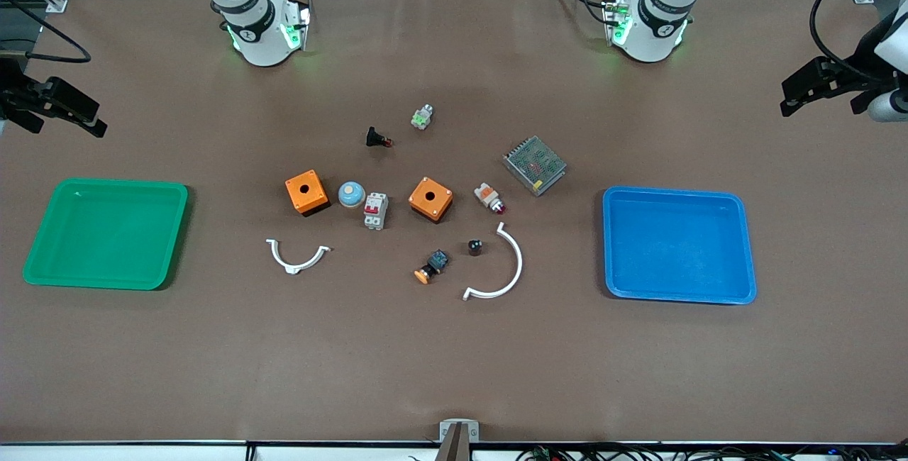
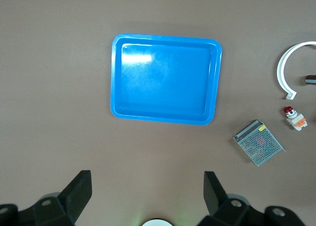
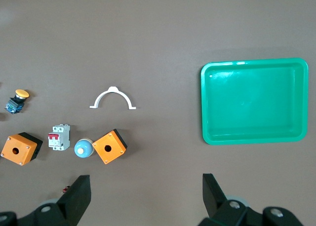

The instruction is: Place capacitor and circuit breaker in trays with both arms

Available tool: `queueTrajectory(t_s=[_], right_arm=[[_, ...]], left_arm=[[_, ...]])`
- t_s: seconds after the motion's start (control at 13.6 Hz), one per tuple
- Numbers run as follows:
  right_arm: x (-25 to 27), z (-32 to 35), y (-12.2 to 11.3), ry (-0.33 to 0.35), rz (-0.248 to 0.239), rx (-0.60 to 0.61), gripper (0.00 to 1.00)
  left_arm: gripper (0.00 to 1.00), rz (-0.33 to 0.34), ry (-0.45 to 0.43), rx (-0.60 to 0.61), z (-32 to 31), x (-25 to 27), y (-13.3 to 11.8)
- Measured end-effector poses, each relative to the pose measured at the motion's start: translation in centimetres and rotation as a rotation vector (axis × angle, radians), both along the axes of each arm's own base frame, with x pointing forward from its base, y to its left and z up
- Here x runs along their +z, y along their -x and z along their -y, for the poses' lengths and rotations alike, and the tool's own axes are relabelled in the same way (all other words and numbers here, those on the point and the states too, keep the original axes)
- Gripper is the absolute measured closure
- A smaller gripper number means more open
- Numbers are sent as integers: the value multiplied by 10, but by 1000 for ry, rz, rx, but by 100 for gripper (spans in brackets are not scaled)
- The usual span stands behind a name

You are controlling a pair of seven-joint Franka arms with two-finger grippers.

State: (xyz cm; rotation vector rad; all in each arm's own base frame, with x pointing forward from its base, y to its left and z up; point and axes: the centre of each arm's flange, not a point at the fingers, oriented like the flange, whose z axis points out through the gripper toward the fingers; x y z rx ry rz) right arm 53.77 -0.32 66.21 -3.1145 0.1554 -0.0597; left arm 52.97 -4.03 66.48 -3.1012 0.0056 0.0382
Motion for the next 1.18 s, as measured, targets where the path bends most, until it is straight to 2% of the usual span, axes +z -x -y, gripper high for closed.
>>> queueTrajectory(t_s=[0.37, 0.59, 0.81, 1.18], right_arm=[[0, 0, 0, 0, 0, 0, 0], [-1, 0, 0, 0, -3, -1, 0], [-5, 0, -3, 1, -11, 0, 0], [-20, 4, -7, 3, -66, -7, 0]], left_arm=[[0, -4, 0, -7, 4, -2, -1], [0, -32, 15, -49, 27, -19, -11], [0, -35, 32, -87, 72, -64, -42], [0, -59, 54, 15, 167, -175, -84]])
